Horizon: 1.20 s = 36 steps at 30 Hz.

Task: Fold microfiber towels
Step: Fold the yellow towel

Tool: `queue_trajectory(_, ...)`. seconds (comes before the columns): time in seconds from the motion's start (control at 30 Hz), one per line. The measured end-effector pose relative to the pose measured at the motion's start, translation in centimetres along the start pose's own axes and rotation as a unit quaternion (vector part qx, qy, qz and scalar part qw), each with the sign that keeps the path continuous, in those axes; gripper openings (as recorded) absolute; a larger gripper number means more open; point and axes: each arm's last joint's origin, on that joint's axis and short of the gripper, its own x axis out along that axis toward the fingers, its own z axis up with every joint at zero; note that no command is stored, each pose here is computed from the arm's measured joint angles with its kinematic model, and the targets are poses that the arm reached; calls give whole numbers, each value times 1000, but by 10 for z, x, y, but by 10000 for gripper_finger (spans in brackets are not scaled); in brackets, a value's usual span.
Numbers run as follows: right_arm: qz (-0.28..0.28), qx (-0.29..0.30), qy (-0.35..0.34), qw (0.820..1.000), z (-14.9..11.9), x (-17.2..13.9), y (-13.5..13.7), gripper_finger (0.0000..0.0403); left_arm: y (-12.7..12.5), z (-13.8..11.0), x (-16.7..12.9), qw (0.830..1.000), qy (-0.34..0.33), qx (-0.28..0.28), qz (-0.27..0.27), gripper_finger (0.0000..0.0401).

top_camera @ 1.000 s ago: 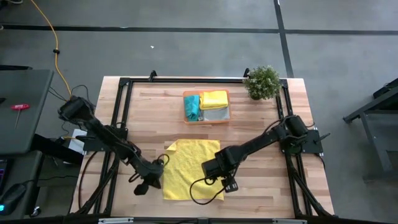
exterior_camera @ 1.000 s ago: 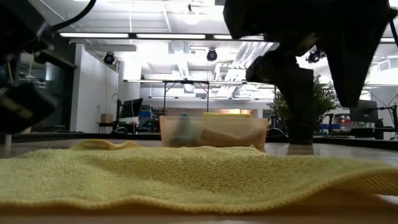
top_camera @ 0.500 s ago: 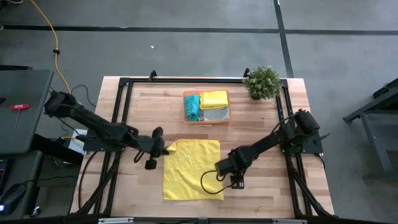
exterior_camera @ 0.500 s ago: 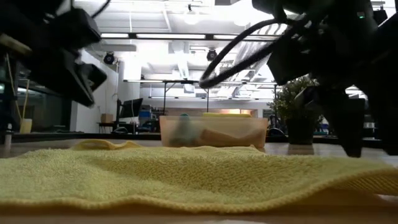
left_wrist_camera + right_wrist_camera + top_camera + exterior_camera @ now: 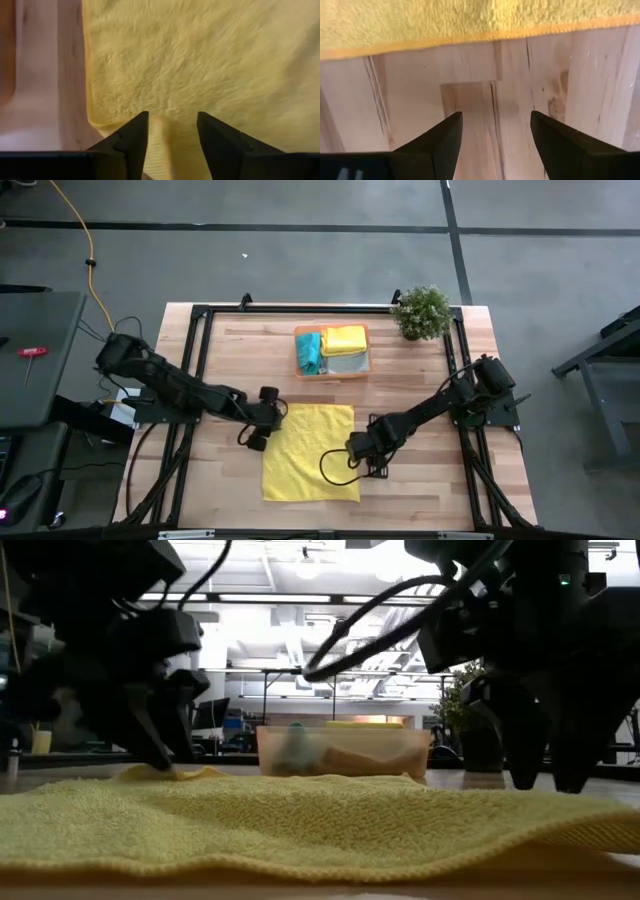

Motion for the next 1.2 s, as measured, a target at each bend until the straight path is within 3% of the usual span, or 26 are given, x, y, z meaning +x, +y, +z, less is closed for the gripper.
queue_trajectory(0.23,-5,-3,9,1000,-2,1,-1,227,1,6,13,996,42,55,55,168)
queue_trajectory(0.47,-5,-6,9,1000,-3,1,0,227,3,9,10,989,74,108,73,157)
queue_trajectory(0.77,-5,-7,9,1000,-3,1,0,227,10,0,5,961,144,147,184,147)
queue_trajectory(0.9,-5,-5,10,1000,-3,1,0,227,13,-7,-1,949,177,136,224,147)
queue_trajectory(1.03,-9,-2,16,1000,-4,0,-2,227,13,-13,-14,958,199,71,195,146)
queue_trajectory(1.2,-10,-19,12,1000,-10,-18,-4,227,-2,-3,-39,990,128,-37,45,138)
